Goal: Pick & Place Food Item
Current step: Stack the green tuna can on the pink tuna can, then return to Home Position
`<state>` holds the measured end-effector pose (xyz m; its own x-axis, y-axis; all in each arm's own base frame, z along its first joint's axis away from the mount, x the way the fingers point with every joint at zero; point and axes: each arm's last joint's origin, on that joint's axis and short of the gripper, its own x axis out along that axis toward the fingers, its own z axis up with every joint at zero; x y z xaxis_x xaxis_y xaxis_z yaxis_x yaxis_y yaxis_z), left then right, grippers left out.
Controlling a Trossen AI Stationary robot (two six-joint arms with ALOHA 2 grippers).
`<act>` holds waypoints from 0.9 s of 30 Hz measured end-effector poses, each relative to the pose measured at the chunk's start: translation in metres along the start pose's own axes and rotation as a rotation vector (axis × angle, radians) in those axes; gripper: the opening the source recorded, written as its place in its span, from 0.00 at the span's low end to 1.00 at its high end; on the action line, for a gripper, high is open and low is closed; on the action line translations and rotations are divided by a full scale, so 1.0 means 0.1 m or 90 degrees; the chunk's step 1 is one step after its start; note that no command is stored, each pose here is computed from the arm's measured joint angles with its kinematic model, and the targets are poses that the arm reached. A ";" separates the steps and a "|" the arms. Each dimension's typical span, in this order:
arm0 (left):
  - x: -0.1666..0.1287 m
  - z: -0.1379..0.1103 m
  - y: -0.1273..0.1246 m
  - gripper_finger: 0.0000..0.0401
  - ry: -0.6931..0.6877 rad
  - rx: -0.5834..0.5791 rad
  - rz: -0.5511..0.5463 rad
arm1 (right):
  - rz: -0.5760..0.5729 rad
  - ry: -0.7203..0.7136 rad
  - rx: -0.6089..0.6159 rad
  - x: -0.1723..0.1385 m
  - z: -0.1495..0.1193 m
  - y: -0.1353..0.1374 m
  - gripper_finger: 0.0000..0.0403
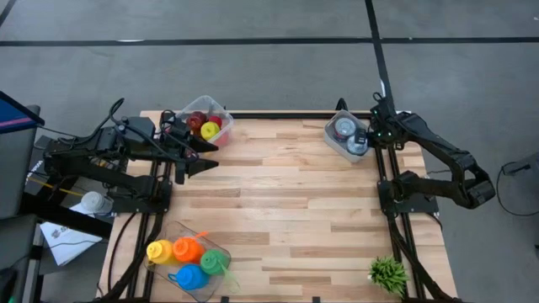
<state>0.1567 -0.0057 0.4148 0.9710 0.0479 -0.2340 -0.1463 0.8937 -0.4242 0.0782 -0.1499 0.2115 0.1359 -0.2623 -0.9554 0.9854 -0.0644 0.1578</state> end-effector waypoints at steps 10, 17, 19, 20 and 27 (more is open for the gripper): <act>0.00 0.00 0.00 0.74 -0.003 0.001 0.006 | 0.024 -0.039 -0.012 -0.12 -0.02 -0.01 0.30; -0.15 0.05 0.02 0.74 -0.058 0.056 0.040 | 0.188 -0.178 -0.126 -0.83 0.00 0.10 0.42; -0.27 0.10 0.02 0.72 -0.101 0.083 0.035 | 0.286 -0.232 -0.192 -1.13 -0.04 0.15 0.42; -0.33 0.12 0.01 0.70 -0.122 0.092 0.028 | 0.340 -0.257 -0.227 -1.28 -0.08 0.17 0.41; -0.63 0.14 0.04 0.31 -0.195 0.164 0.013 | 0.653 -0.425 -0.416 -1.91 -0.49 0.18 0.10</act>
<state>0.0975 0.0009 0.4398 0.9854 0.1632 0.0480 -0.1522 0.9719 -0.1798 0.0753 -0.0538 0.3842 0.9290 -0.3356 -0.1560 0.3701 0.8442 0.3878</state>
